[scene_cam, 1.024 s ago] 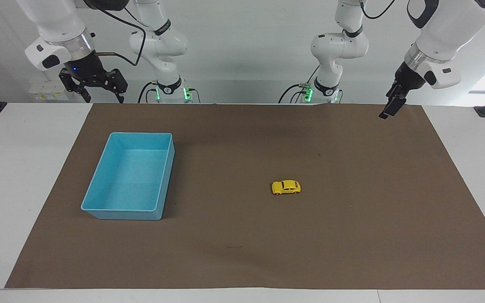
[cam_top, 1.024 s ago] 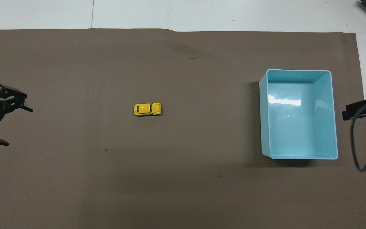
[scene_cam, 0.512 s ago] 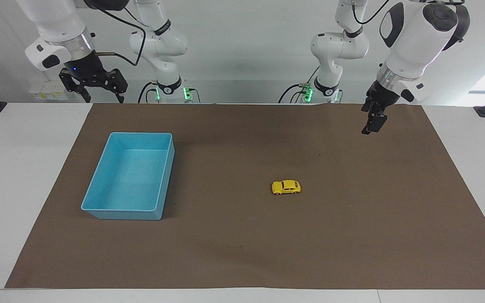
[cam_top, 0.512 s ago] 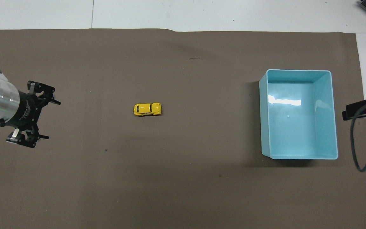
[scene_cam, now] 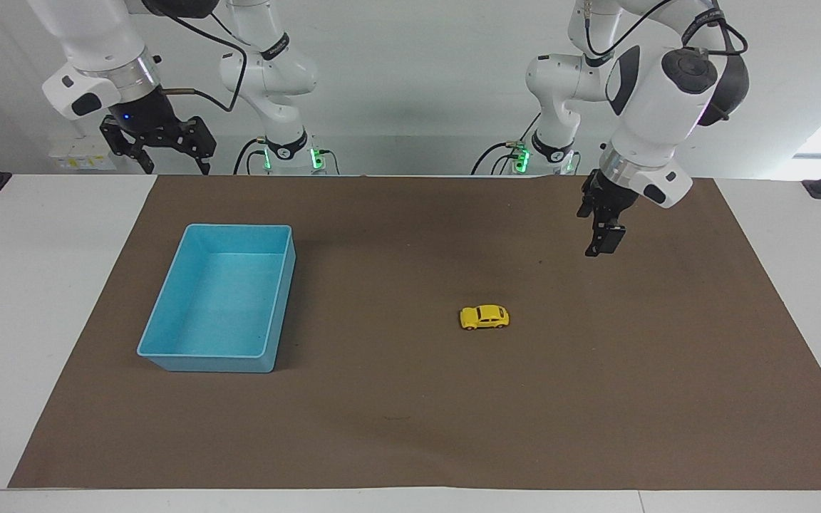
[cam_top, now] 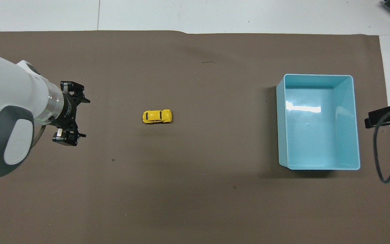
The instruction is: Wind up and store yellow beetle car
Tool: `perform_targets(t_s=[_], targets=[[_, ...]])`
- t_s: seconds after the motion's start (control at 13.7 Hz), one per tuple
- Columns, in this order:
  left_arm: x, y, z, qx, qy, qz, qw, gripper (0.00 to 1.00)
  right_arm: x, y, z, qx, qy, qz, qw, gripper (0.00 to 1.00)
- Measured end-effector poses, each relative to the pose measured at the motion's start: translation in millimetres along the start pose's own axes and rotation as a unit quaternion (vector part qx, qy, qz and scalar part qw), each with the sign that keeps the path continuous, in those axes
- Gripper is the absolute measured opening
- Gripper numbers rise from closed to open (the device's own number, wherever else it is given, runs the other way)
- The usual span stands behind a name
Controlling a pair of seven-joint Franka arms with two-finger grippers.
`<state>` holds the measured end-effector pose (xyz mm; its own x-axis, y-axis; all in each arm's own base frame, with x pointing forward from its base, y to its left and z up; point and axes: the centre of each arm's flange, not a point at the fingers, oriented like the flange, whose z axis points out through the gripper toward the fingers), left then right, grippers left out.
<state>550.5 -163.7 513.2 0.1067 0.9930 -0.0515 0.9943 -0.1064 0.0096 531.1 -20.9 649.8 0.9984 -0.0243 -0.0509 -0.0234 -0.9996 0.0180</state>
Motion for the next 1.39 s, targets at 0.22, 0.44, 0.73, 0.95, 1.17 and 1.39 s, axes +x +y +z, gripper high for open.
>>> perform_targets(t_s=[0.22,0.44,0.73,0.95,1.17,1.39], targets=[[-17.7,9.5,22.1,-0.004,-0.002,-0.016,1.000,1.00,0.0,0.0,0.0,0.000,0.000,0.000,1.000,1.00],[-38.3,10.9,39.8,0.002,-0.001,-0.025,1.000,1.00,0.0,0.0,0.0,0.000,0.000,0.000,1.000,1.00],[-95.2,21.3,107.8,-0.001,-0.004,-0.053,0.999,1.00,0.0,0.0,0.0,0.000,0.000,0.000,1.000,1.00],[-105.3,27.9,133.1,-0.009,-0.009,-0.080,0.997,1.00,0.0,0.0,0.0,0.000,0.000,0.000,1.000,1.00],[-107.6,36.0,150.8,-0.024,-0.016,-0.114,0.993,1.00,0.0,0.0,0.0,0.000,0.000,0.000,1.000,1.00],[-107.0,37.8,159.4,-0.023,-0.016,-0.129,0.991,1.00,0.0,0.0,0.0,0.000,0.000,0.000,1.000,1.00]])
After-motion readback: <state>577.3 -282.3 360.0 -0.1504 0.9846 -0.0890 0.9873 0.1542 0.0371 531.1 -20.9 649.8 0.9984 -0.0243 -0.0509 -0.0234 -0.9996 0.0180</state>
